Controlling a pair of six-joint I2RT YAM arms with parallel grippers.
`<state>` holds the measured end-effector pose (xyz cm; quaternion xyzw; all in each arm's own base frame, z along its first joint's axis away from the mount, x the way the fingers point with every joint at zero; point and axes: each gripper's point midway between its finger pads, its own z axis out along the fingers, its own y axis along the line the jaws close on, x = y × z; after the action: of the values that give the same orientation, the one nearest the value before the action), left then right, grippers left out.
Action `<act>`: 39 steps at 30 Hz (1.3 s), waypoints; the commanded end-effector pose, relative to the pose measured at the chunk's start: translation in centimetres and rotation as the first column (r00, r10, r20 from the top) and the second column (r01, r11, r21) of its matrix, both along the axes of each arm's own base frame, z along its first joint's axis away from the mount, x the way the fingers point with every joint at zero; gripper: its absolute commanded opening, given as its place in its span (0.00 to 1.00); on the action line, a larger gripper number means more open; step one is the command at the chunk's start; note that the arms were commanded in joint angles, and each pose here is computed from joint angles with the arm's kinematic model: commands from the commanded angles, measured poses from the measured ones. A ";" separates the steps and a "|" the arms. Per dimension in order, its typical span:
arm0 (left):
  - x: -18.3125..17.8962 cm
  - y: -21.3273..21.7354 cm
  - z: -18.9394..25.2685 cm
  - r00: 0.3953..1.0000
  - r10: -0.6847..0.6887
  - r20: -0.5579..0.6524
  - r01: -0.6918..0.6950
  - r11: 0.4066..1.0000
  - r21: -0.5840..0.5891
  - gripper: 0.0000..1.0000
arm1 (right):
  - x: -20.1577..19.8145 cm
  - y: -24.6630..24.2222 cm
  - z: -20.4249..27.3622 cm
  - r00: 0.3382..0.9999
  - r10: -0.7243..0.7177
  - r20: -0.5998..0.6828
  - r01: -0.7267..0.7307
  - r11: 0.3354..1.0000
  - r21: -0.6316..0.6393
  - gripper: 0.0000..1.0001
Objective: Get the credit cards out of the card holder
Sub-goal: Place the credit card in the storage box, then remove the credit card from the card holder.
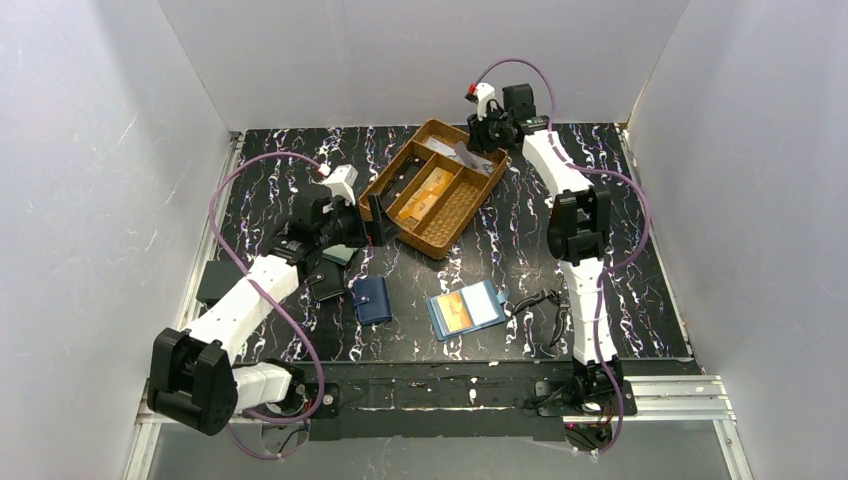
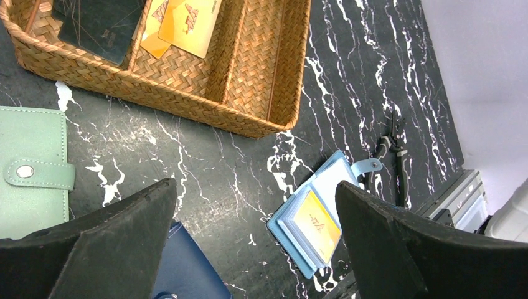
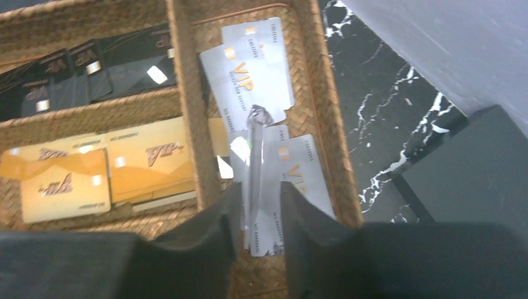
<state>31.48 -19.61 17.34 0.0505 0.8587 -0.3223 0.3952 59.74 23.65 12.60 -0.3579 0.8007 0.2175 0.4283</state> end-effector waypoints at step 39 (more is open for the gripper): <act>-15.6 -12.5 -7.8 0.960 -0.073 -0.271 0.049 0.995 -0.092 0.79 | -37.8 -3.5 1.6 0.879 0.402 -0.255 -0.285 0.873 0.396 0.49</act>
<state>13.84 -30.15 7.25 0.0411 0.9119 -0.3422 0.2229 21.38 19.04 13.85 -0.4239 0.7278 0.4473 0.3009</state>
